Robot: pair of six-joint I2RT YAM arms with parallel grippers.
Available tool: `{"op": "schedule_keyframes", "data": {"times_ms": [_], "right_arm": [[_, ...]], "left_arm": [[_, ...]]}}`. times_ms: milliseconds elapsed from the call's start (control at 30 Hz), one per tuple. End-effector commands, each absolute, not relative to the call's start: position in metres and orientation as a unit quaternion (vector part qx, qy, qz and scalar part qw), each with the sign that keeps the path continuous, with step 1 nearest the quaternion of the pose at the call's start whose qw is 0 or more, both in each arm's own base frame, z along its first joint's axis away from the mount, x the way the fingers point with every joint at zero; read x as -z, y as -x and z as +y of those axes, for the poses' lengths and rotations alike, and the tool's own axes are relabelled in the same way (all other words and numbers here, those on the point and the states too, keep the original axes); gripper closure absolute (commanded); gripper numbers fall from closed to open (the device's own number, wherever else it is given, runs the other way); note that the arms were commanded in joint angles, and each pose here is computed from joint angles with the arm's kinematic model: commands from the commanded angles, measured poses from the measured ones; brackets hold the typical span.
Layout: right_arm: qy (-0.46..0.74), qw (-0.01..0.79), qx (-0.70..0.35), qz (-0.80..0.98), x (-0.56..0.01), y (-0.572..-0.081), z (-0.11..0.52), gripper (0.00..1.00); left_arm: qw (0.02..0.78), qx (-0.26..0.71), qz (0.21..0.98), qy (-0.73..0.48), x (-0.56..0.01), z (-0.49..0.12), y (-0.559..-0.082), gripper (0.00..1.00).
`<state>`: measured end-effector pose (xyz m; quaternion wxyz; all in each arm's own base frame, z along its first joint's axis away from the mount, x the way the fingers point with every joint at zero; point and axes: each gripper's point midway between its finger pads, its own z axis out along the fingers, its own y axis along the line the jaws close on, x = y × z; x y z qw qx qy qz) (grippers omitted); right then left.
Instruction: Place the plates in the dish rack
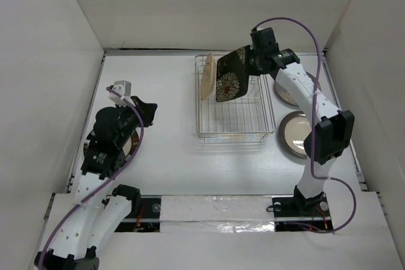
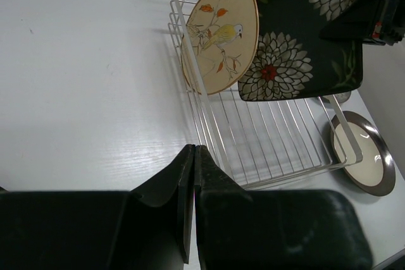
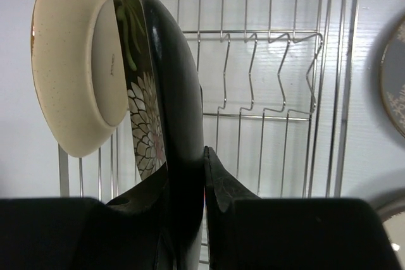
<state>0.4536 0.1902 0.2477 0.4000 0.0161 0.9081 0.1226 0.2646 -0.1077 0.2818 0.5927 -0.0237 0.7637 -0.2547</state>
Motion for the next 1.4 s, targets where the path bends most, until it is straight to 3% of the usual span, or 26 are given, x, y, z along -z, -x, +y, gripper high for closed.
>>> {"op": "schedule_keyframes", "data": {"times_ms": [0,533,1367], "right_arm": [[-0.026,0.501,-0.192,0.843,-0.334,-0.474,0.218,1.0],[-0.049,0.497,-0.098,0.861,-0.326,-0.481,0.207,1.0],[-0.014,0.485,-0.038,0.874,-0.307,-0.49,0.219,1.0]], "left_arm": [[0.612,0.263,0.746,0.011,-0.294,-0.111,-0.264,1.0],[0.609,0.261,0.749,0.013,-0.291,-0.11,-0.265,1.0],[0.609,0.261,0.749,0.013,-0.292,-0.11,-0.265,1.0]]}}
